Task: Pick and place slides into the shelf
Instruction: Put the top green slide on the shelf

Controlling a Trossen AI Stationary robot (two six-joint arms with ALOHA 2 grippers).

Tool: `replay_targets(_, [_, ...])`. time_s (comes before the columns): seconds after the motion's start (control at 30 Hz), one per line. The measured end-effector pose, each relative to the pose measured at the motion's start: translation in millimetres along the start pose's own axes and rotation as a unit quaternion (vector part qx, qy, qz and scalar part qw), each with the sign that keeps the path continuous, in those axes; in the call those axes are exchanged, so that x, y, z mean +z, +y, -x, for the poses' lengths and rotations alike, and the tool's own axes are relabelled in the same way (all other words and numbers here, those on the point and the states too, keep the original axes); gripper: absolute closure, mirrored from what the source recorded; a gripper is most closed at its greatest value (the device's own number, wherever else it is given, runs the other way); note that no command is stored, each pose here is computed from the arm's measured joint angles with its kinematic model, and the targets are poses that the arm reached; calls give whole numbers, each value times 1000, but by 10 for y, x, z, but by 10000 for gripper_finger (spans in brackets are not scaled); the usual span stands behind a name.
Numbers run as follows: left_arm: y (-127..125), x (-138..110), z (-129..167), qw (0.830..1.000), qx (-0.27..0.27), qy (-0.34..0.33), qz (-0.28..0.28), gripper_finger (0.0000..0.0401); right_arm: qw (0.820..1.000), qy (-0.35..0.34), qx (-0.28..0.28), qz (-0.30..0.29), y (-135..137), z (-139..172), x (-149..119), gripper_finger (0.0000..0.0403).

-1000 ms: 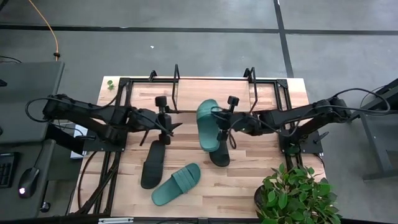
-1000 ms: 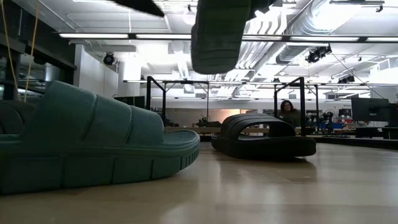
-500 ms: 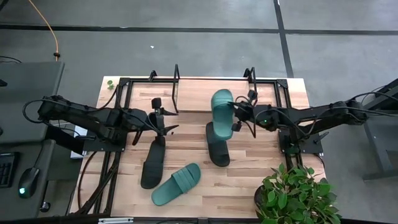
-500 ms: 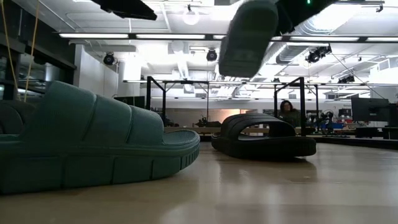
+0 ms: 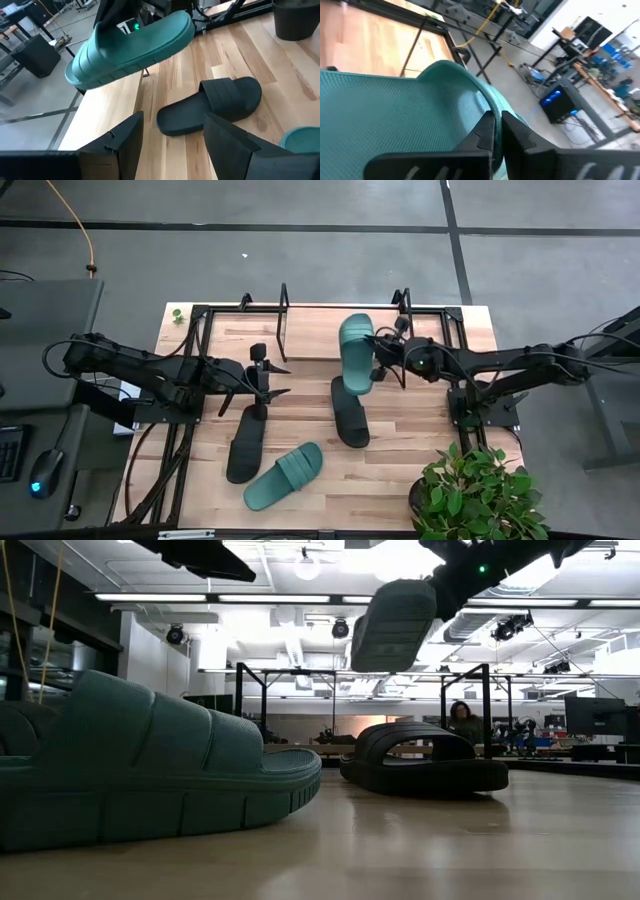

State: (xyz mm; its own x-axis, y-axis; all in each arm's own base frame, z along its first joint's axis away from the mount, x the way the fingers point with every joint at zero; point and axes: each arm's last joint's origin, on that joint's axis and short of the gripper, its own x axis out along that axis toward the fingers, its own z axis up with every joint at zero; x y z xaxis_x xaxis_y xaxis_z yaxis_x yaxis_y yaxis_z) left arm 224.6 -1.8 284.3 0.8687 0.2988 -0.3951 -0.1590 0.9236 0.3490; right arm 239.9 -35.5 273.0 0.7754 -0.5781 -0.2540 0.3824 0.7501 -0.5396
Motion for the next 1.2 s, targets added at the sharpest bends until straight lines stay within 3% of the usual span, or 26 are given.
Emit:
replay_targets(0.17, [-3,-17,2,1000,-2,9,-3,215,1000,-4,5,-14,-104,-87,-69,402])
replay_targets(0.5, [-13,-59,-11,1000,3,14,-8,215,999,2,-36,-5,-183,-213,-550,402])
replay_targets(0.73, [-11,-55,-11,1000,5,12,-7,215,999,3,-38,-10,-240,-289,-645,402])
replay_targets(1.2, [-11,-55,-11,1000,5,12,-4,215,999,10,-39,6,-172,-757,-946,402])
